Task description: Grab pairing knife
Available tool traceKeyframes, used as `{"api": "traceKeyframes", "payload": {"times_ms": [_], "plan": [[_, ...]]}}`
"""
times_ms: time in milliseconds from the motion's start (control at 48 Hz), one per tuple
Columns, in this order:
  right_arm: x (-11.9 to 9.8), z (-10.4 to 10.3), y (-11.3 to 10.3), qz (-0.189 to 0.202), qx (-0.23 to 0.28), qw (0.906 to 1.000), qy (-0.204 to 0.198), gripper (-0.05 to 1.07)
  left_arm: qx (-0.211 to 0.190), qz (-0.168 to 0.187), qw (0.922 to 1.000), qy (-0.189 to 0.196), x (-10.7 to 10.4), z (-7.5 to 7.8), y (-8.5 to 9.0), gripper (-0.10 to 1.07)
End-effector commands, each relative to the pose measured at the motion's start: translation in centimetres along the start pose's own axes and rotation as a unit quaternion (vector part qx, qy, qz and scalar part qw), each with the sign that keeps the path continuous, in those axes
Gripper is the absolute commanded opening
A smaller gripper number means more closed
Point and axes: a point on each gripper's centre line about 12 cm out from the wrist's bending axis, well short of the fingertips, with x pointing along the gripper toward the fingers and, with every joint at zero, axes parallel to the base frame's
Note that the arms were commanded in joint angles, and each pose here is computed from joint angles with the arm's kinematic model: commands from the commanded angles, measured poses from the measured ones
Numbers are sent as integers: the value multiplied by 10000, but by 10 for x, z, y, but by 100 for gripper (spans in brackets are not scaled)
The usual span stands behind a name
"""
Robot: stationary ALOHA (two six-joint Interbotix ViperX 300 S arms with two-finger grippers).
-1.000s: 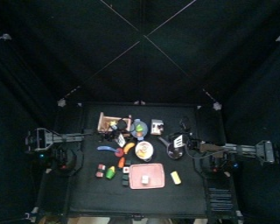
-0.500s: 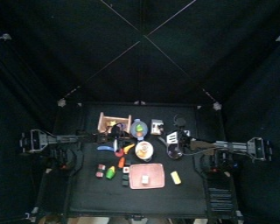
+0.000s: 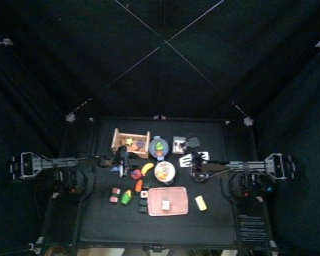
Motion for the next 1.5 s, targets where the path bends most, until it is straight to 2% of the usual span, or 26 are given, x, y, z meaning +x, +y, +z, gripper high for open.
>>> {"api": "traceKeyframes", "payload": {"times_ms": [0, 250, 500, 958, 1479], "plan": [[-5, 11, 5, 116, 40, 9998, -159, 81, 21, -47, 9999, -124, 1, 7, -2, 83], [9, 19, 4, -56, 106, 9998, -183, 80, -49, -34, 10000, -55, 0, 1, -2, 83], [22, 17, 3, -223, 138, 9996, -85, 79, -55, -27, 10000, -20, -1, -1, -2, 83], [24, 17, 1, -263, 169, 9995, -44, 54, -68, -15, 10000, 31, -2, -5, -2, 83], [19, 19, 5, -208, 199, 9996, -58, 53, -80, 0, 9999, 89, -3, -8, -2, 83]]}}
